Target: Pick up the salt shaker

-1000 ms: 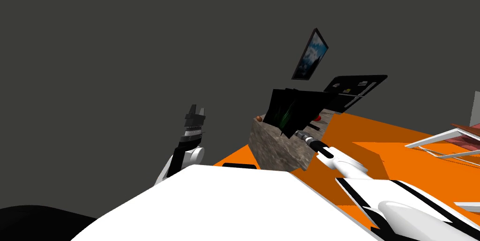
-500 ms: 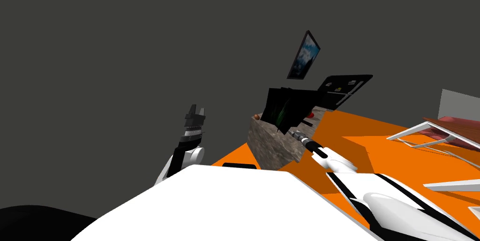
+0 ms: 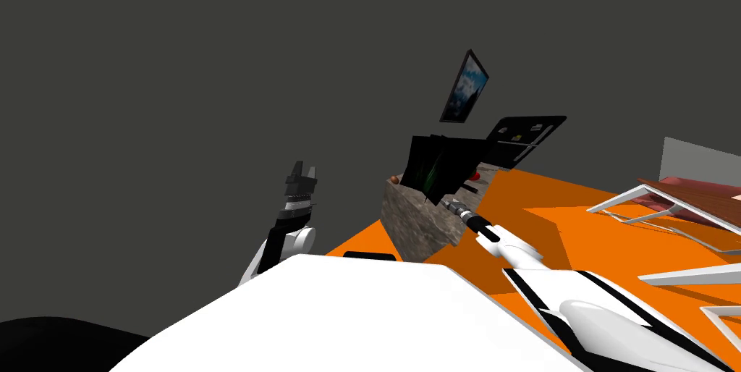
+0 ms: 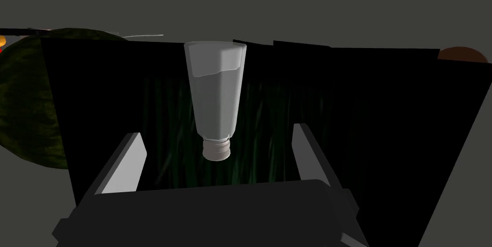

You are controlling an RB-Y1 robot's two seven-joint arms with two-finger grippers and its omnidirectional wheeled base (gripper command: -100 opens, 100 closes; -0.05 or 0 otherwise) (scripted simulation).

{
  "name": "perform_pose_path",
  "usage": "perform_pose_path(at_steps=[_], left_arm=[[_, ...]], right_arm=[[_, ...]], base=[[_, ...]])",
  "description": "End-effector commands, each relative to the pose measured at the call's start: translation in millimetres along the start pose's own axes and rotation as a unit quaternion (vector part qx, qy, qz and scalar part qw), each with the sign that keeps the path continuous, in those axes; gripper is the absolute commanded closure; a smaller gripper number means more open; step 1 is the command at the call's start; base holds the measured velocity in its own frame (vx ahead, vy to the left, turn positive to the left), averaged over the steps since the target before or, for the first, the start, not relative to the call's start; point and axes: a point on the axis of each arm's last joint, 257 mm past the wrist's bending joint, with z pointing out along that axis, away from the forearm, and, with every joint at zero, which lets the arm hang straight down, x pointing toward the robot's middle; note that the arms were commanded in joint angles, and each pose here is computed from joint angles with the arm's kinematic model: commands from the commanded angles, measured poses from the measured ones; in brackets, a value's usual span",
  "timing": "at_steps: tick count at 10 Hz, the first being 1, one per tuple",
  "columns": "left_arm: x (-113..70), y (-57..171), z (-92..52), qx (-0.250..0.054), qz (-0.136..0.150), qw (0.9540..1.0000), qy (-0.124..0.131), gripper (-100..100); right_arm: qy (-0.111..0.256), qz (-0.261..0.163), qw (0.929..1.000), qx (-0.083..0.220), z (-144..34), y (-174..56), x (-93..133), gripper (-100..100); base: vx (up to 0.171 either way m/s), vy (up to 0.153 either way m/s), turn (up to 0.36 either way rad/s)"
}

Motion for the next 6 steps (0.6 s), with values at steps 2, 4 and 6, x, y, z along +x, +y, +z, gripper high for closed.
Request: perform_pose_path(at_steps=[2,4,6], left_arm=[[0.0,0.0,0.0,0.0,0.0,1.0,0.0,0],[0.0,0.0,0.0,0.0,0.0,1.0,0.0,0],[0.0,0.0,0.0,0.0,0.0,1.0,0.0,0]], right_arm=[[-0.01,-0.016,0.9996,-0.02,10.8,24.6,-4.4,-100],[-0.016,-0.028,0.9989,-0.035,17.0,43.7,-2.8,-100],[-0.015,-0.028,0.9989,-0.034,16.8,43.2,-2.1,-100]], base=[[-0.049,-0.041,-0.066],[-0.04,-0.04,-0.071],[-0.007,-0.004,0.007]])
